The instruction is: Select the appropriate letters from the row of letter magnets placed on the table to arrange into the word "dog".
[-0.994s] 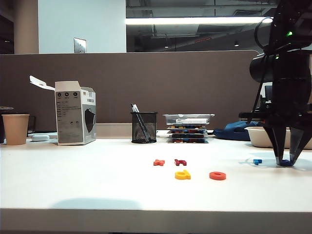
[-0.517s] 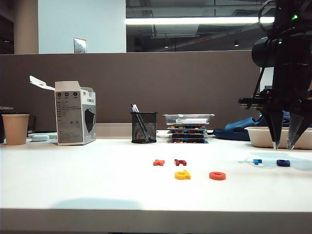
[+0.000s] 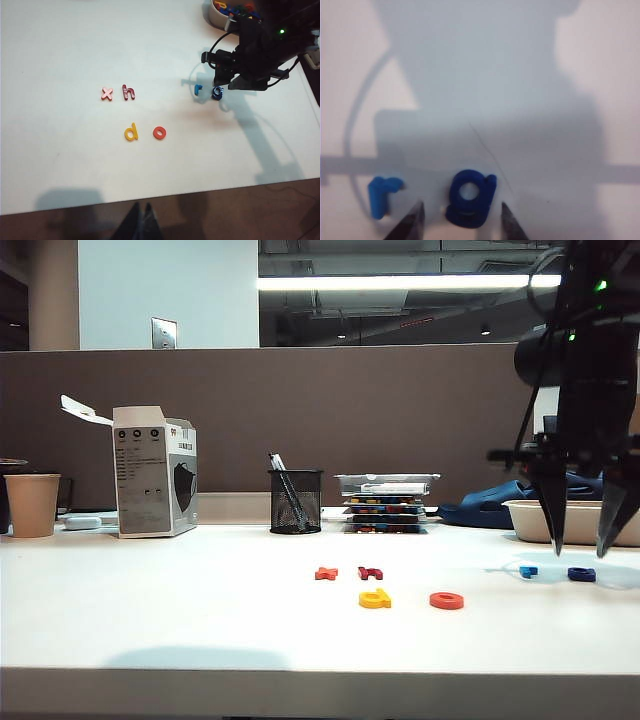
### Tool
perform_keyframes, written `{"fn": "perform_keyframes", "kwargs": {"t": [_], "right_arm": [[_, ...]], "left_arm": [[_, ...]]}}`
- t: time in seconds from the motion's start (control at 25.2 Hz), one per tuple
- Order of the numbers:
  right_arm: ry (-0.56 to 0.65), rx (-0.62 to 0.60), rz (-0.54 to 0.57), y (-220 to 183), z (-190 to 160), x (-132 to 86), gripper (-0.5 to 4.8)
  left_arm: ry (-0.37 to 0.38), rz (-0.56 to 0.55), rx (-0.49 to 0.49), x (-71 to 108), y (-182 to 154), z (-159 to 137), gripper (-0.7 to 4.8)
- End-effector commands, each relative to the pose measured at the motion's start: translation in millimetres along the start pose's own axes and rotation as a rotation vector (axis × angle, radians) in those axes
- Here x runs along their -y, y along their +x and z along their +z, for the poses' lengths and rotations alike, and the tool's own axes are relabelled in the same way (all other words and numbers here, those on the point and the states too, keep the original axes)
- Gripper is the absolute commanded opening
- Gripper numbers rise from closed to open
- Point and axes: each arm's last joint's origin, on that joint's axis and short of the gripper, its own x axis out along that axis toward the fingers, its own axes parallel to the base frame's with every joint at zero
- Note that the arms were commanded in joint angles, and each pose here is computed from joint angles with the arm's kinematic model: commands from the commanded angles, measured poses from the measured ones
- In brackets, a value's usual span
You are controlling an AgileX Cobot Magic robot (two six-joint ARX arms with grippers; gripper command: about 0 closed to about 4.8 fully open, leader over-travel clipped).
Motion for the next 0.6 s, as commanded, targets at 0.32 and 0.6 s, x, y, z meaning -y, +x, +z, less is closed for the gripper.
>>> {"fn": "perform_keyframes", "kwargs": {"t": [0.32,0.6], "right_arm": [[0.002,-0.057,-0.023,21,0,-2,1.89],[0.004,-0.076,-0.031,24,-1,-2,1.12]], "left_arm": [[-0.004,-0.005,0.009,0.1,-1,1,-0.05],[-0.004,-0.005,0.009,0.1,-1,1,-0.05]]}}
